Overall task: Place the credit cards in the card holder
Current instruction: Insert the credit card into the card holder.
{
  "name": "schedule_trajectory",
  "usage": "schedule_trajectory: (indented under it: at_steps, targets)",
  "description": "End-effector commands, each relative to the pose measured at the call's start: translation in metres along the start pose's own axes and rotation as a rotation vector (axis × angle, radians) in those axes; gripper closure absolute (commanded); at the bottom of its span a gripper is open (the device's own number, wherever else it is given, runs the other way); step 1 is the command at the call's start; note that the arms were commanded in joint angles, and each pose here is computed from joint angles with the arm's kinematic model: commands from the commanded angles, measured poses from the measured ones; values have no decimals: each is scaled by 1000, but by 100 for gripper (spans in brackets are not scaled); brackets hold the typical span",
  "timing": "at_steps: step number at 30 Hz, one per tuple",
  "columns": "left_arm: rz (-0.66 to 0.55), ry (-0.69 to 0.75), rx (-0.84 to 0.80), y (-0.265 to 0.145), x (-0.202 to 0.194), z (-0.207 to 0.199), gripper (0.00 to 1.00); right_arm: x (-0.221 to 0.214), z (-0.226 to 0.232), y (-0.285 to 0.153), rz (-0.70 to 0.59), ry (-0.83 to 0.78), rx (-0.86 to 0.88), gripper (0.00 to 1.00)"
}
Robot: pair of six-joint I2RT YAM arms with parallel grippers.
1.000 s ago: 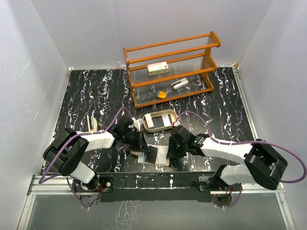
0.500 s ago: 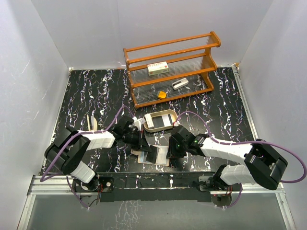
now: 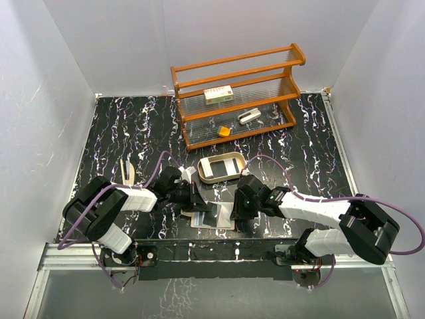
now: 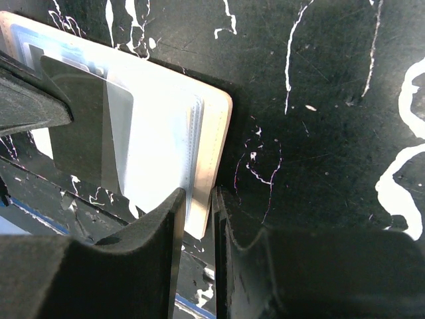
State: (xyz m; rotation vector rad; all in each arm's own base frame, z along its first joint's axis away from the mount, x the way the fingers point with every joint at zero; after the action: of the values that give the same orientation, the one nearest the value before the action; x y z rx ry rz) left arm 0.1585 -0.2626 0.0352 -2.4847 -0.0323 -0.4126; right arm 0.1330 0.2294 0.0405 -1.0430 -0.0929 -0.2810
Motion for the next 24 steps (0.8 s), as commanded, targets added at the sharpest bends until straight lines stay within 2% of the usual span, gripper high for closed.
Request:
schedule_trajectory:
  at_steps: [1,11,24]
  targets:
    - [-88,-48,10,1,8,2,100,7,6,1,-56,21,26,80]
    - [-133,-24,84,-6,10,11,100,7,7,0,-64,34,33,80]
    - [-129,-85,29,0,0,8,100,10,9,0,-74,40,41,80]
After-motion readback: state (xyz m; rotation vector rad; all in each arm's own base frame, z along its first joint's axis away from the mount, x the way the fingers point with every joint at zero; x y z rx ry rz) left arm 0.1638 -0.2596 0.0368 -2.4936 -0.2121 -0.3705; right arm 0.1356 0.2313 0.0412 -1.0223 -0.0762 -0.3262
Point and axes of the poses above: each gripper's point midway between its finger pads, its own y axis out along the fingers, its own z axis along the line the jaws close on, x = y × z, the point moved 2 cm from there along -y, back along the fingers, and after that the axes turned 10 degrees about y, right-handed, at the moved point
